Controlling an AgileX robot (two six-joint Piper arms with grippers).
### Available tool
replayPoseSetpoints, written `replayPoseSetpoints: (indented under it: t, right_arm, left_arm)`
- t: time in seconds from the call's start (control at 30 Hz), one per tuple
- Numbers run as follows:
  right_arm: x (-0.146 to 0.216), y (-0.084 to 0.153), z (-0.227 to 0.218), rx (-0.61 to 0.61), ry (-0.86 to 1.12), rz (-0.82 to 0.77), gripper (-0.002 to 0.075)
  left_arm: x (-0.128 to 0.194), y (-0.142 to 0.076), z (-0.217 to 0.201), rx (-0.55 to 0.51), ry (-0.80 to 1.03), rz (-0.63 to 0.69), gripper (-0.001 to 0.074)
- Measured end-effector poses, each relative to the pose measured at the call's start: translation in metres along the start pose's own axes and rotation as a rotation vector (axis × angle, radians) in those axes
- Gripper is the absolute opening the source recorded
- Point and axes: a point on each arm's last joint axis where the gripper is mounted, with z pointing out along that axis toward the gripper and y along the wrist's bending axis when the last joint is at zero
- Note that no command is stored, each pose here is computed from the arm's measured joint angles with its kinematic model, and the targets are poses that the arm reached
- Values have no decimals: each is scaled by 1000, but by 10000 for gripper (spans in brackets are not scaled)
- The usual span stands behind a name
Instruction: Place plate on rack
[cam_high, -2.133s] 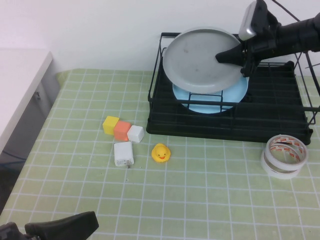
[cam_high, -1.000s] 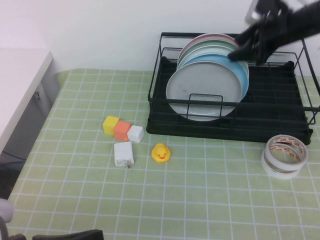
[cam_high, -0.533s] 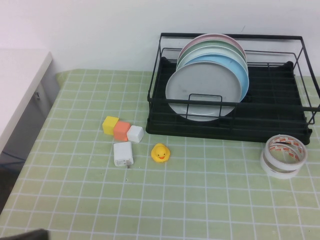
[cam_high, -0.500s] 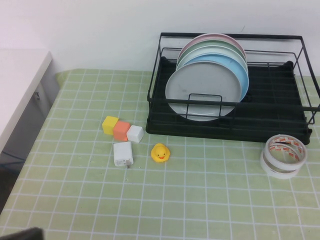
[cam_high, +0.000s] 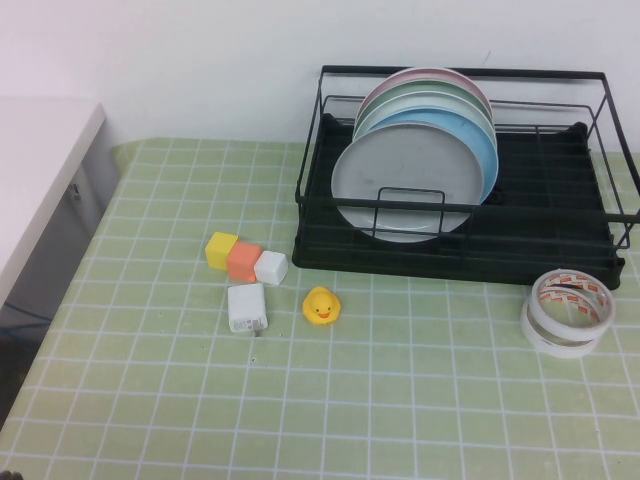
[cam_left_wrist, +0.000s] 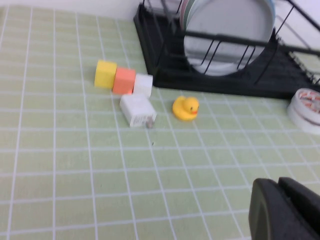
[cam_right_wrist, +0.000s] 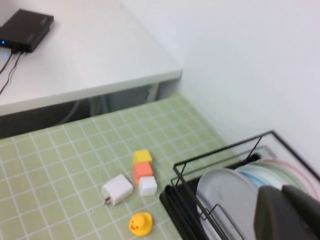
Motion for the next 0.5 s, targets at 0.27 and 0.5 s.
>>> replayPoseSetpoints:
  t: [0.27,0.5]
  right_arm:
    - [51,65,-36,125,-54,-21,1]
    - [76,95,-42,85,-121,67,1]
  left_arm:
    - [8,3,4,-14,36,-2,-1]
    - [8,3,4,-15,36,-1,-1]
